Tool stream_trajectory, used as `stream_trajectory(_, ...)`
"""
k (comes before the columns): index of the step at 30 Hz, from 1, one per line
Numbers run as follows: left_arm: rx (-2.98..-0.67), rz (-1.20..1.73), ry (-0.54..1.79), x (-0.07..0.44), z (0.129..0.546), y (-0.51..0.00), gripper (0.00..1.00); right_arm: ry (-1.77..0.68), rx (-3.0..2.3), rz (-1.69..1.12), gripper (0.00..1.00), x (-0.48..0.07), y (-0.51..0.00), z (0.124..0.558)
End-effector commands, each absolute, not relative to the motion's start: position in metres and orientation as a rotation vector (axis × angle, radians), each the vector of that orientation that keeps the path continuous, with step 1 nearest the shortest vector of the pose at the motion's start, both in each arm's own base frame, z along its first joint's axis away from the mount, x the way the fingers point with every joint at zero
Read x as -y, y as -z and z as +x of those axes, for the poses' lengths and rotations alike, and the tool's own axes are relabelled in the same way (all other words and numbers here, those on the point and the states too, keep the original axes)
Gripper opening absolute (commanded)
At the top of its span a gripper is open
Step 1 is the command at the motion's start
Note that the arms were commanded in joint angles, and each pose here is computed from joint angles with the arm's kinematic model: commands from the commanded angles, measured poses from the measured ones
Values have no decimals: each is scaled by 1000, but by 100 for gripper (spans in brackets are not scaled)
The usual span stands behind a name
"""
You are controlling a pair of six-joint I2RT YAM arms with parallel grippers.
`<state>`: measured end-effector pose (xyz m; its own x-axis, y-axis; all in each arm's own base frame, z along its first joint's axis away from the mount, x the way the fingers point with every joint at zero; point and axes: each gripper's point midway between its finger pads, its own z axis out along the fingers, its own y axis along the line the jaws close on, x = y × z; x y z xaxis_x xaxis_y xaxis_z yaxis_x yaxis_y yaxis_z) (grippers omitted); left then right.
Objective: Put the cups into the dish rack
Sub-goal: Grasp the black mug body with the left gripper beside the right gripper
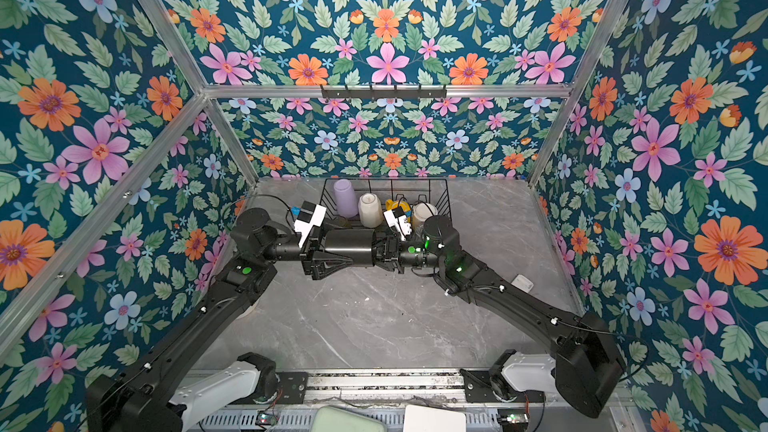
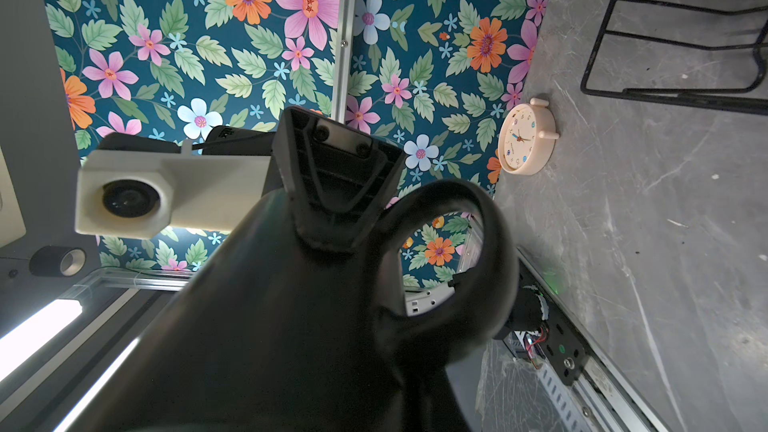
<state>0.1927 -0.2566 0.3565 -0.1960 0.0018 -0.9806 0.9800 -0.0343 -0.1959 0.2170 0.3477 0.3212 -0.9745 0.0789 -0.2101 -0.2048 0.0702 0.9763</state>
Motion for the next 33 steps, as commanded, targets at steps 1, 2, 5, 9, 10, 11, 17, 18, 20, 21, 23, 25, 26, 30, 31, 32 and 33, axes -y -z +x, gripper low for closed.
stream_trajectory(1, -1353, 1104, 1375, 257, 197, -359, 56, -2047, -1971, -239, 0, -349, -351, 214)
stream_trajectory(2, -1355, 1104, 1378, 257, 197, -359, 48, -2047, -1973, -236, 0, -349, -350, 215)
stream_trajectory(5, -1356, 1099, 1373, 257, 198, -359, 26, -2047, -1975, -234, 0, -350, -350, 215)
stream_trajectory(9, -1354, 1094, 1365, 257, 199, -361, 2, -2046, -1976, -231, 0, -349, -349, 215)
stream_trajectory(10, -1354, 1091, 1364, 257, 199, -361, 0, -2046, -1977, -231, 0, -350, -348, 215)
stream_trajectory(11, -1351, 1091, 1360, 257, 199, -362, 0, -2046, -1978, -229, 0, -350, -348, 215)
stream_trajectory(17, -1346, 1075, 1331, 256, 202, -365, 0, -2049, -1977, -230, 0, -350, -348, 215)
stream_trajectory(18, -1347, 1073, 1328, 255, 202, -365, 0, -2052, -1974, -234, 0, -350, -349, 214)
stream_trajectory(20, -1350, 1075, 1330, 256, 203, -364, 13, -2053, -1971, -240, 0, -349, -350, 214)
stream_trajectory(21, -1347, 1084, 1336, 256, 202, -363, 27, -2053, -1971, -245, 0, -349, -351, 213)
stream_trajectory(23, -1349, 1092, 1346, 257, 202, -362, 44, -2051, -1966, -255, 0, -349, -353, 212)
stream_trajectory(25, -1355, 1095, 1350, 258, 202, -361, 63, -2053, -1963, -264, 0, -349, -355, 211)
stream_trajectory(26, -1357, 1094, 1351, 257, 202, -360, 70, -2054, -1961, -266, 0, -349, -356, 210)
stream_trajectory(30, -1366, 1095, 1343, 257, 203, -357, 87, -2054, -1956, -276, 0, -348, -358, 209)
stream_trajectory(31, -1367, 1095, 1342, 257, 203, -357, 89, -2054, -1957, -277, 0, -349, -357, 208)
stream_trajectory(32, -1365, 1097, 1342, 257, 202, -356, 91, -2055, -1955, -280, 0, -349, -358, 208)
stream_trajectory(33, -1366, 1097, 1342, 257, 202, -356, 93, -2056, -1955, -282, 0, -349, -358, 208)
